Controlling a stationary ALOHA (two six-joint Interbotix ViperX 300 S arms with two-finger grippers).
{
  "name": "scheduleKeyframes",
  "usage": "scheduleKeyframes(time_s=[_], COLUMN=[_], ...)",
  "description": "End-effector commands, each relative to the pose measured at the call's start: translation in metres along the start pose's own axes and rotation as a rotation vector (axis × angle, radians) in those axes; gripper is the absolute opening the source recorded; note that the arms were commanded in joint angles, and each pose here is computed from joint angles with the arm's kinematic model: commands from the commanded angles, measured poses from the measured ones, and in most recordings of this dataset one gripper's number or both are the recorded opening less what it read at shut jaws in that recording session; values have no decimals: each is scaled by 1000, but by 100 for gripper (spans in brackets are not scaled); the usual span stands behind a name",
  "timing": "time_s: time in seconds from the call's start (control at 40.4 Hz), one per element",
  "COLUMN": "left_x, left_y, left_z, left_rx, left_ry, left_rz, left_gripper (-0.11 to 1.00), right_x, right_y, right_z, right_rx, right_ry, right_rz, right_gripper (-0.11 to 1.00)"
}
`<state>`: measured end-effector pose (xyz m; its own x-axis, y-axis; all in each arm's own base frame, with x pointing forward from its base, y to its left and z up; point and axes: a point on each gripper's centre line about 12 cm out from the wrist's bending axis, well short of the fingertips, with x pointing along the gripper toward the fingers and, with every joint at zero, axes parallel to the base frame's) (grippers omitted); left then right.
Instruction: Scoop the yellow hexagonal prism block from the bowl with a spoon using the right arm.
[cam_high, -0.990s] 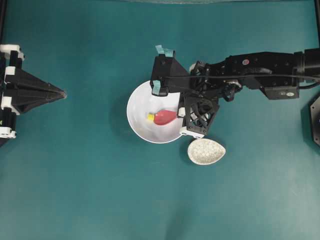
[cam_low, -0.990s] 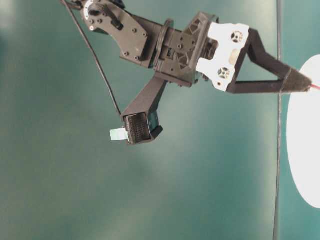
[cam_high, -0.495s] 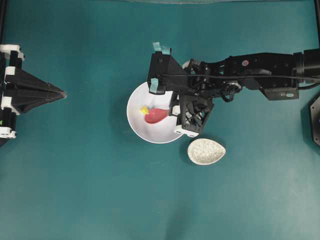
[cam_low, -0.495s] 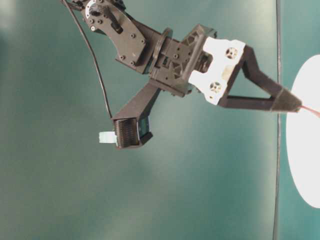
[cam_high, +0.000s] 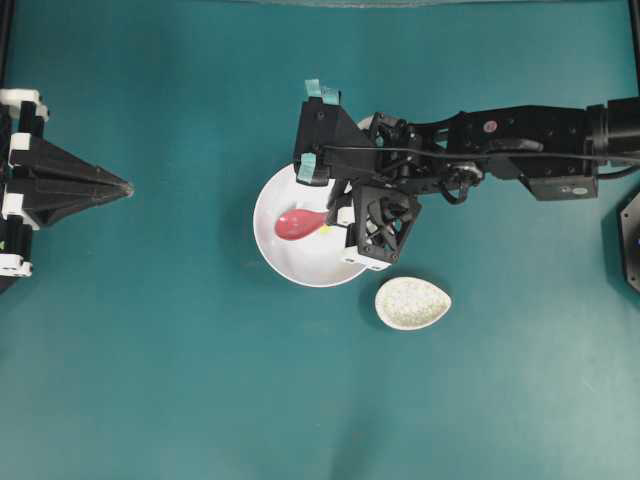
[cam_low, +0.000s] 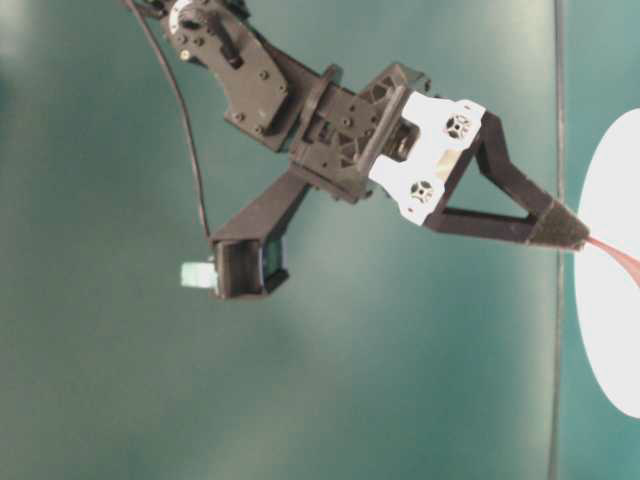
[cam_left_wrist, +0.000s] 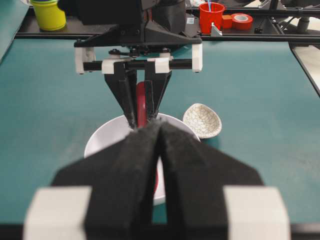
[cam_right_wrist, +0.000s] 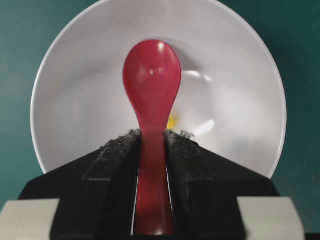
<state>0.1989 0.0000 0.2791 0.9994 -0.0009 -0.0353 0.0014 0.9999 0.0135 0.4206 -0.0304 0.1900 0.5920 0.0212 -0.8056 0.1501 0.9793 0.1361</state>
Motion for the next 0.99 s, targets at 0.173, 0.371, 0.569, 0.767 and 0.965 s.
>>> scheduleKeyframes(time_s=[0.173,0.371,0.569,0.767,0.965], left_x=[2,2,2,2,2], left_y=[0,0,0,0,0], left_z=[11,11,11,11,12], left_rx=[5,3,5,3,3], left_ry=[-31,-31,-31,-31,-32], left_rz=[1,2,1,2,2], left_gripper=[0,0,0,0,0], right_x=[-21,-42,-61,-71,-73], right_y=[4,7,9,9,8], right_z=[16,23,22,15,6], right_rx=[-9,-11,-9,-3,31], right_ry=[-77,-115,-101,-36,45], right_rz=[8,14,22,24,23], right_gripper=[23,23,23,23,23])
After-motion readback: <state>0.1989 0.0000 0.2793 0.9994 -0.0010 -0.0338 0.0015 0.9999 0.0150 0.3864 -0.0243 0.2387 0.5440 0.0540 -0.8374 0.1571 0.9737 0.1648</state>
